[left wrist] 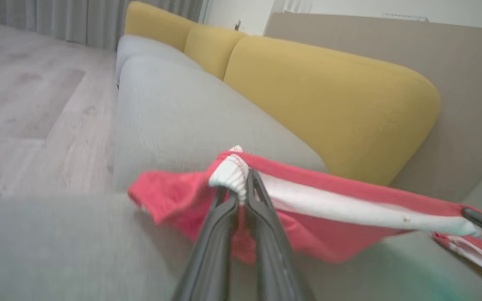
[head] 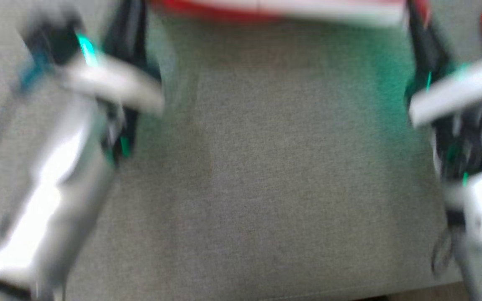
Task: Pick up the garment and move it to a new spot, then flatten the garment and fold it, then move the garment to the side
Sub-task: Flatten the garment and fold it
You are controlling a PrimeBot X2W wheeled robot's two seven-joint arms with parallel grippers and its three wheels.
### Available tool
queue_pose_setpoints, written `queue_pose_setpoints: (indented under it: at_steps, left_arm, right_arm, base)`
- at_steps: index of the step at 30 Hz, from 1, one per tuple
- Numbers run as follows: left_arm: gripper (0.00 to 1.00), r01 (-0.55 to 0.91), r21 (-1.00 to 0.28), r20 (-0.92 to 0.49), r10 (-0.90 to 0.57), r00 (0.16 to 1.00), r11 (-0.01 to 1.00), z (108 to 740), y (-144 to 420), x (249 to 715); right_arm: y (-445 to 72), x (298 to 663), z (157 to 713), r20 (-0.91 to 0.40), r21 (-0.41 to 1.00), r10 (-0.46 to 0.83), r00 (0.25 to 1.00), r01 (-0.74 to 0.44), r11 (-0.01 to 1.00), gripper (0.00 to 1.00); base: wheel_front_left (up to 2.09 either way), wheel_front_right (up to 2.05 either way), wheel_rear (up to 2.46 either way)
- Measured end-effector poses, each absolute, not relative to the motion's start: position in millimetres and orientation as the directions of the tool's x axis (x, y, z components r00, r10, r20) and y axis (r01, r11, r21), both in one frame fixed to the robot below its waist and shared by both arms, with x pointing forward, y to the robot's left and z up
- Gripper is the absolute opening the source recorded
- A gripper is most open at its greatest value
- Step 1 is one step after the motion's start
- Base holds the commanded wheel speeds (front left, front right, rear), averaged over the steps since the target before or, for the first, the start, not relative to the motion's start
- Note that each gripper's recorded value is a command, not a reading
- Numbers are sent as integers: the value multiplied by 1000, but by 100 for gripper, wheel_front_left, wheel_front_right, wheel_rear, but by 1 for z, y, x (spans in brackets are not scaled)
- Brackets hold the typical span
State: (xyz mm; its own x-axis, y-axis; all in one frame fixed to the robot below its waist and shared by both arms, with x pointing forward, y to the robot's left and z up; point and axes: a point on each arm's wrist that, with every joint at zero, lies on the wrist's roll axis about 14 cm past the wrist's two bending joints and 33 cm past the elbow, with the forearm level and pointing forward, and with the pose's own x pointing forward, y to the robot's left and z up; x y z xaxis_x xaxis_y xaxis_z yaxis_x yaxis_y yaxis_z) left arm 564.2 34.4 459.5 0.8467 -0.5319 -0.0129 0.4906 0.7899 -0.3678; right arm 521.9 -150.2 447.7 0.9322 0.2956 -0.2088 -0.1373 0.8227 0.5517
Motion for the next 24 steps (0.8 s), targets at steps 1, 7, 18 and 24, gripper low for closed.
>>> queue_pose_setpoints:
  at_steps: [1, 7, 18, 24]
  left_arm:
    - [0, 484, -391, -35, -538, 842, 783, 451, 36, 545]
    - [0, 425, -527, -161, -578, 800, 736, 421, 40, 405]
    - [0, 307, -680, -181, -558, 810, 666, 467, 48, 313]
    - [0, 272, -721, -158, -533, 831, 638, 480, 50, 358]
  right_arm:
    - [-152, 505, 440, -234, 548, 294, 926, -124, 827, 0]
    - [-168, 391, 418, -373, 530, 289, 882, -54, 847, 0]
    - [-177, 313, 448, -462, 529, 300, 835, -12, 848, 0]
    - [-159, 394, 476, -388, 511, 398, 831, -165, 843, 0]
  base:
    - [0, 0, 0]
    - [0, 0, 0]
    - [0, 0, 0]
    - [0, 0, 0]
